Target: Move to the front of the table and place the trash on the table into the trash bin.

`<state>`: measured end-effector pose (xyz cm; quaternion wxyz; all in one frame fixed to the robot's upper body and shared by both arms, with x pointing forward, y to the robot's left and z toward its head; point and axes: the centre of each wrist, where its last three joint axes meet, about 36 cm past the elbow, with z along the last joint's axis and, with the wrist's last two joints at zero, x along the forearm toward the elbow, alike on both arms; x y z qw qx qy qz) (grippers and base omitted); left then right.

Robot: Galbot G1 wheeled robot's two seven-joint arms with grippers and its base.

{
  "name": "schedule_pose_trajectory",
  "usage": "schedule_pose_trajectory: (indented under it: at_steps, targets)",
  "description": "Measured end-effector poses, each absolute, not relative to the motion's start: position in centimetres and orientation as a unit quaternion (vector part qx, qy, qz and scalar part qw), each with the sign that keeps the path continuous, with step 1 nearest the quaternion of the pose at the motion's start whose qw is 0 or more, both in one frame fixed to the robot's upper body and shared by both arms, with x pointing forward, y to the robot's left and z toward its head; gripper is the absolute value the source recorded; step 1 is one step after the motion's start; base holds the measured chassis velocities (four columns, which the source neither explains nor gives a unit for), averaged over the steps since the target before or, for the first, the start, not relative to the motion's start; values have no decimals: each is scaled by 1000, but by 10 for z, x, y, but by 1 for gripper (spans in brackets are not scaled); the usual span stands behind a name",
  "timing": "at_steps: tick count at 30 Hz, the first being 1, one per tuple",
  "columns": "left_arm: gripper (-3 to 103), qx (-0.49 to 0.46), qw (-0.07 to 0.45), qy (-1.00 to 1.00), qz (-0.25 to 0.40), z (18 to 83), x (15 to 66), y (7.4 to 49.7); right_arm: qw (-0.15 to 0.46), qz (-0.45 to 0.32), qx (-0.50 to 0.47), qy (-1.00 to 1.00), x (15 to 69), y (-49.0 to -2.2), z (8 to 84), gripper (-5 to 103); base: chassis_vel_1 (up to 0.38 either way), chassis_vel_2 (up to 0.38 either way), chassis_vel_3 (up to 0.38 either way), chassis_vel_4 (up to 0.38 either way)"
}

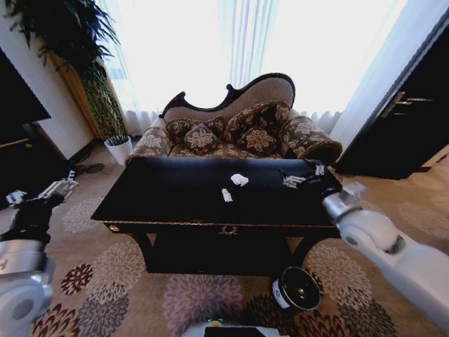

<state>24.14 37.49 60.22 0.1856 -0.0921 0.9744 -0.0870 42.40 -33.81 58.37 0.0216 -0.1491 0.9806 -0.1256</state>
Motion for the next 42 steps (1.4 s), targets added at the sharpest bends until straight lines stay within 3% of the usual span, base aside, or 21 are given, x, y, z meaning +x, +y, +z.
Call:
schedule_pose_trajectory:
  at_steps: [20, 28, 42]
  targets:
    - [100, -113, 187, 974, -68, 607, 242, 398, -108, -167, -230, 953, 516, -267, 578, 100, 0, 0, 0, 0]
    - [100, -116, 192, 972, -70, 611, 244, 408, -205, -163, -251, 932, 533, -246, 574, 100, 0, 0, 0, 0]
    - [100, -119, 192, 972, -70, 611, 250, 418, -204, -196, -246, 927, 569, -219, 567, 100, 0, 0, 0, 0]
